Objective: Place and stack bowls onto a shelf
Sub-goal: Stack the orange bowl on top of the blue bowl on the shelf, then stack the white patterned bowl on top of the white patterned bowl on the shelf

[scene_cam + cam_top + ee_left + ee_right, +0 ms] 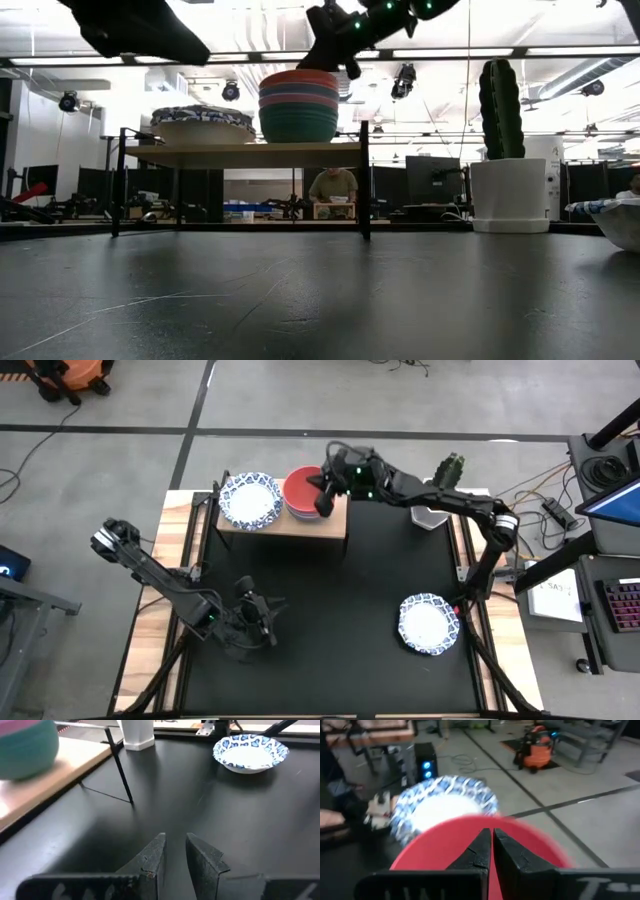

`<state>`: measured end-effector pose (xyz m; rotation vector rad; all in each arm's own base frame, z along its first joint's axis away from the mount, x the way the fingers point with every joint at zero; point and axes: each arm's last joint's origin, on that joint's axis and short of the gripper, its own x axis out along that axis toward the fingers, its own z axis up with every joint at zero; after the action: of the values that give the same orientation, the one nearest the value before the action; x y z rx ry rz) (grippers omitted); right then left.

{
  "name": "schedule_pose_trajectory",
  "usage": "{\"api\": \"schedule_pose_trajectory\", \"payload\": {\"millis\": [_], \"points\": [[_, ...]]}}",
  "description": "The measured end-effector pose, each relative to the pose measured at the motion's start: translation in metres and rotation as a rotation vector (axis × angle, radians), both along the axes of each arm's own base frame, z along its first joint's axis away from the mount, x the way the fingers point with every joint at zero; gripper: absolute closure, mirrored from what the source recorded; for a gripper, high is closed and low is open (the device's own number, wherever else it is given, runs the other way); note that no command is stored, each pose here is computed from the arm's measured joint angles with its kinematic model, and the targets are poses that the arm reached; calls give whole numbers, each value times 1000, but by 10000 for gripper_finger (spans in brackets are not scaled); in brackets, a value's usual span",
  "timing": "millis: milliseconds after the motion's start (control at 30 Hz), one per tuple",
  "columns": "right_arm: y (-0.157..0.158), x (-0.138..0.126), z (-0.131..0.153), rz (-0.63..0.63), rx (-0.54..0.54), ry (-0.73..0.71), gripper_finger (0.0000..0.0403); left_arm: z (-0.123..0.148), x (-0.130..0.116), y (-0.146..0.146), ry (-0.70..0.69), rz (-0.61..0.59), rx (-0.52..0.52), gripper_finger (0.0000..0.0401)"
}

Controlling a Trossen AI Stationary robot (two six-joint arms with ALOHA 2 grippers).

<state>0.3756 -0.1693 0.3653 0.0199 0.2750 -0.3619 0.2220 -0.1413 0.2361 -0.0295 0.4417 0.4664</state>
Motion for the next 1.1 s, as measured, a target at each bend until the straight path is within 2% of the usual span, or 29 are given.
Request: {"api": "schedule_pose_trajectory", "payload": {"millis": [200, 333, 467, 667, 967, 1100], "points": [[10, -4, -34, 22, -11, -11, 394, -10, 14, -11, 10, -3, 12, 345], [11, -7, -41, 22, -35, -63, 394, -4, 24, -18, 18, -21, 41, 345], [11, -9, -37, 24, -65, -92, 394, 2, 29, -23, 32, -47, 83, 345], [19, -22, -16, 34, -112, -141, 394, 3, 29, -23, 33, -50, 90, 345], [24, -31, -33, 34, -82, -93, 394, 3, 29, -23, 32, -48, 93, 345], [40, -40, -19, 66, -83, -114, 394, 3, 29, -23, 32, -48, 93, 345]]}}
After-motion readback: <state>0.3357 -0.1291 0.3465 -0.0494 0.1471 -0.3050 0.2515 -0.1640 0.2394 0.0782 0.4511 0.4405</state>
